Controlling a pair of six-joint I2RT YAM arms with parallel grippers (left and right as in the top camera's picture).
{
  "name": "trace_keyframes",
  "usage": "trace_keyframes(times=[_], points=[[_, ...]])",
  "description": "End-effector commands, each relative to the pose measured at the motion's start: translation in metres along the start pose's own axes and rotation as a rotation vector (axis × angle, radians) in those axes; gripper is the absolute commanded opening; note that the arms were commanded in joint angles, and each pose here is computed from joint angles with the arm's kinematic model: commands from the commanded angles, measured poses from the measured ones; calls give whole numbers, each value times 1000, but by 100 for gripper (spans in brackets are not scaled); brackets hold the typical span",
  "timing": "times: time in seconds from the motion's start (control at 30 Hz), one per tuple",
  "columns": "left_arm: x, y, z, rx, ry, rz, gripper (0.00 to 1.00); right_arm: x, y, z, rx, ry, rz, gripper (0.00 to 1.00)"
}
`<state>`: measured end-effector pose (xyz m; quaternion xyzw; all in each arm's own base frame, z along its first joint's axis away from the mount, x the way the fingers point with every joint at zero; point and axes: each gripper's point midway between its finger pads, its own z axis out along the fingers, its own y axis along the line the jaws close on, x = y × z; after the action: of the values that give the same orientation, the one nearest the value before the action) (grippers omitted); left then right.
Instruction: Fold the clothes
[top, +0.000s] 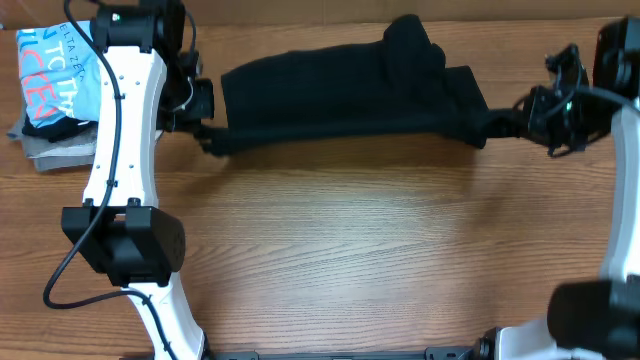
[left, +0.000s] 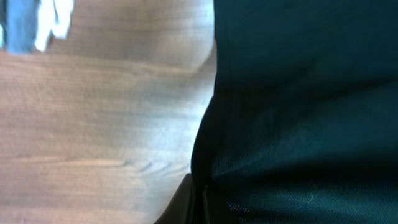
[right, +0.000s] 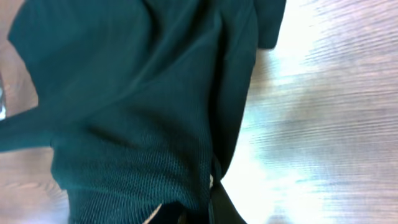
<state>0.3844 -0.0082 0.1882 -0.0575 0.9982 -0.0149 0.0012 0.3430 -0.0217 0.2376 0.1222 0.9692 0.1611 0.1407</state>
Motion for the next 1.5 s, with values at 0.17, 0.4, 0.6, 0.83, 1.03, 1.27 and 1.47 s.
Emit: trace_keyframes(times=[0.17, 0.4, 0.6, 0.83, 1.03, 1.27, 1.47], points=[[44, 15, 1, -46, 67, -34, 4, 80, -26, 8, 84, -47, 66, 4], [77, 5, 47, -73, 188, -48, 4, 124, -45, 38, 103, 92, 140, 4], [99, 4, 86, -93, 243, -89, 4, 137, -54, 45, 117, 131, 274, 4], [105, 6, 104, -89, 177, -180, 4, 134, -54, 46, 119, 117, 326, 4], [97, 6, 96, -78, 93, -192, 4, 132, -55, 46, 120, 110, 351, 4], [99, 13, 80, -98, 41, -194, 4, 131, -56, 46, 128, 99, 375, 4], [106, 16, 71, -106, 31, -194, 4, 139, -58, 51, 130, 116, 373, 4]])
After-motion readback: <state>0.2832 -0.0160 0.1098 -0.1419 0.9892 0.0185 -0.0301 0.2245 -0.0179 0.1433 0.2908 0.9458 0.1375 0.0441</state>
